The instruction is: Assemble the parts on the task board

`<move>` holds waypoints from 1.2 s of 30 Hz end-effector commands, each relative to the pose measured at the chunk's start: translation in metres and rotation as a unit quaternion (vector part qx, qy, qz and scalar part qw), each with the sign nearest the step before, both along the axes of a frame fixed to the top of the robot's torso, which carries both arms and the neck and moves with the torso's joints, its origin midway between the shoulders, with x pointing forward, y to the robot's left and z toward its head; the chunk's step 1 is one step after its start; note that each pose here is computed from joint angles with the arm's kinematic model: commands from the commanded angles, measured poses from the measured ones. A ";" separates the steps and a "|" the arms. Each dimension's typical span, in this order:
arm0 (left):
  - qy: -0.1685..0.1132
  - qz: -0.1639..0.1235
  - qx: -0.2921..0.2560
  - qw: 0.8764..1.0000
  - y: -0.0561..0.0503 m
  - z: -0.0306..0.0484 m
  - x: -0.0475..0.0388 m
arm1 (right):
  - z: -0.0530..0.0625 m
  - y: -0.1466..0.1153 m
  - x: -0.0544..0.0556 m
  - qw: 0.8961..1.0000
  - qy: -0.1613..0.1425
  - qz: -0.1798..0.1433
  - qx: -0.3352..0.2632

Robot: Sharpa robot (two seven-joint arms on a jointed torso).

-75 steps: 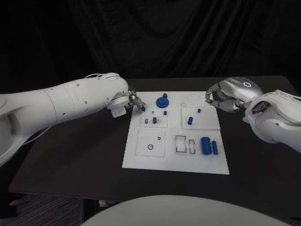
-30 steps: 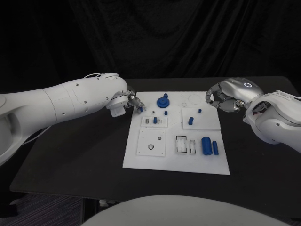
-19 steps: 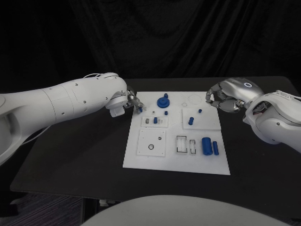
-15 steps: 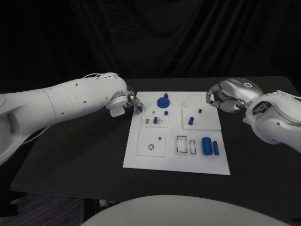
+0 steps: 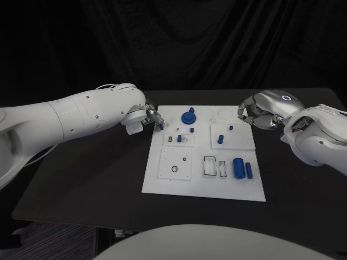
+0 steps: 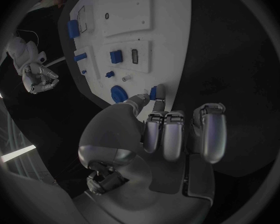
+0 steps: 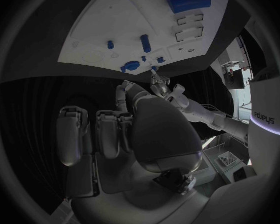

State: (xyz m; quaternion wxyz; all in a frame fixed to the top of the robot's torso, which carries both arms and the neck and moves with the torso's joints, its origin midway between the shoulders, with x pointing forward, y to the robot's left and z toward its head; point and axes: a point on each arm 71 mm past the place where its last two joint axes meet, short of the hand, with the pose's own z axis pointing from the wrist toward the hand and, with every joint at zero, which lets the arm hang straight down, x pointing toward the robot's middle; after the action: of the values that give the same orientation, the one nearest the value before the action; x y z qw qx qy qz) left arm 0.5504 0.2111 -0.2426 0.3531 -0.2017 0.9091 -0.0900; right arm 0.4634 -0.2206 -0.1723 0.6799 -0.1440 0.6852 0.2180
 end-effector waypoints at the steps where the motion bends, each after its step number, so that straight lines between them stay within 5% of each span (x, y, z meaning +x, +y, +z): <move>1: 0.012 -0.007 0.000 1.000 0.000 -0.0026 -0.0018 | -0.001 -0.001 0.000 1.000 0.003 -0.006 -0.002; 18: 0.013 -0.005 0.000 1.000 0.002 -0.0027 -0.0027 | -0.002 -0.002 0.000 1.000 0.005 -0.007 -0.004; 29: -0.012 0.005 -0.014 1.000 0.006 -0.0002 -0.0036 | -0.002 -0.003 0.001 1.000 0.005 -0.008 -0.005; 36: -0.030 0.011 -0.033 0.999 0.009 0.0027 -0.0125 | -0.002 -0.005 0.001 1.000 0.005 -0.011 -0.005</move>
State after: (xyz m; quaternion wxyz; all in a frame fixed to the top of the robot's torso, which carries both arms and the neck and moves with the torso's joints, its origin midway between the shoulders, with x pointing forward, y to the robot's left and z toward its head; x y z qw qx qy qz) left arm 0.5382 0.2229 -0.2417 0.3594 -0.2096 0.9035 -0.1027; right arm 0.4639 -0.2239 -0.1734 0.6779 -0.1428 0.6887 0.2138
